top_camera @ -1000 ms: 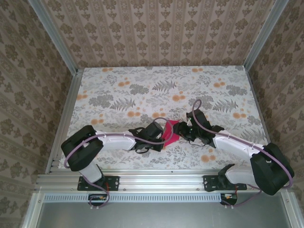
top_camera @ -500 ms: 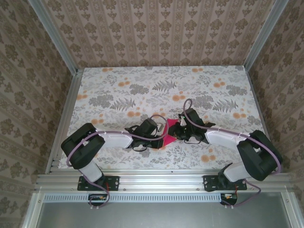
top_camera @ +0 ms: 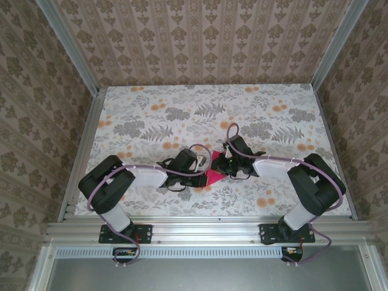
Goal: Fold a paper plane with a square sheet of paper (pick it up from the middle)
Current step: Fourth fold the wing at the center of the table.
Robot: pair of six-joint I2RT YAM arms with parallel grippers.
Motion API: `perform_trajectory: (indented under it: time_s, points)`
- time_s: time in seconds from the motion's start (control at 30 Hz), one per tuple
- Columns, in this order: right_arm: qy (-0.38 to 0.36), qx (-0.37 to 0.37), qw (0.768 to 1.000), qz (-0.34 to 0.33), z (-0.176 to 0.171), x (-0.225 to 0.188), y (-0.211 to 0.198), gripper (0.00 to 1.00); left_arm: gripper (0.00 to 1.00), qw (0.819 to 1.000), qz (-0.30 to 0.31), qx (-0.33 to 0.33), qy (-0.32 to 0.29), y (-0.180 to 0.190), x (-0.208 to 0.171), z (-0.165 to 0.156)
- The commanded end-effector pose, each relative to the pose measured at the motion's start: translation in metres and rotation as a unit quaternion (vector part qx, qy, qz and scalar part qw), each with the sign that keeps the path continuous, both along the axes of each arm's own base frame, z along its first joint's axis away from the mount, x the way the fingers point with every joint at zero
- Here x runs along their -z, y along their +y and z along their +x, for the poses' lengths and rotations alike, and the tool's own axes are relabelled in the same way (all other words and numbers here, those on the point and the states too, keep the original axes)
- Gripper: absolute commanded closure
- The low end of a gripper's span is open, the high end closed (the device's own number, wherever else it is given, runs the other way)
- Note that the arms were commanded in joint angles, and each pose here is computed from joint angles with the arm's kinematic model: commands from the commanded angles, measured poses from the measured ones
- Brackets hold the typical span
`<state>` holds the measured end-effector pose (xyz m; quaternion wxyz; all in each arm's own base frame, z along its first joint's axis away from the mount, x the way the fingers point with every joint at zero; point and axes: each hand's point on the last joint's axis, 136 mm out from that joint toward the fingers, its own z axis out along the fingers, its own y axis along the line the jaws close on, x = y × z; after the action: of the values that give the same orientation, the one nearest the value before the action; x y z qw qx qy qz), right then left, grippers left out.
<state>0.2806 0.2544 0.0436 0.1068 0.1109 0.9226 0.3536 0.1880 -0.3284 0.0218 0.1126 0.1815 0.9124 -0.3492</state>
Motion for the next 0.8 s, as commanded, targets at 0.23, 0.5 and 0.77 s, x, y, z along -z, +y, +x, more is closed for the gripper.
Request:
perform_trajectory:
  time_s: [0.23, 0.5, 0.77]
  points:
    - [-0.009, 0.012, 1.0, -0.022, 0.008, 0.003, -0.006, 0.88, 1.0, 1.0, 0.007, -0.001, 0.024, 0.005, 0.009, -0.002]
    - [-0.046, 0.011, 0.999, 0.006, 0.006, -0.03, -0.006, 0.86, 1.0, 0.999, 0.002, 0.015, 0.04, -0.001, 0.01, -0.005]
    - [-0.031, 0.013, 0.999, 0.017, 0.008, -0.018, 0.001, 0.87, 1.0, 0.998, -0.002, 0.013, 0.06, -0.002, 0.014, -0.004]
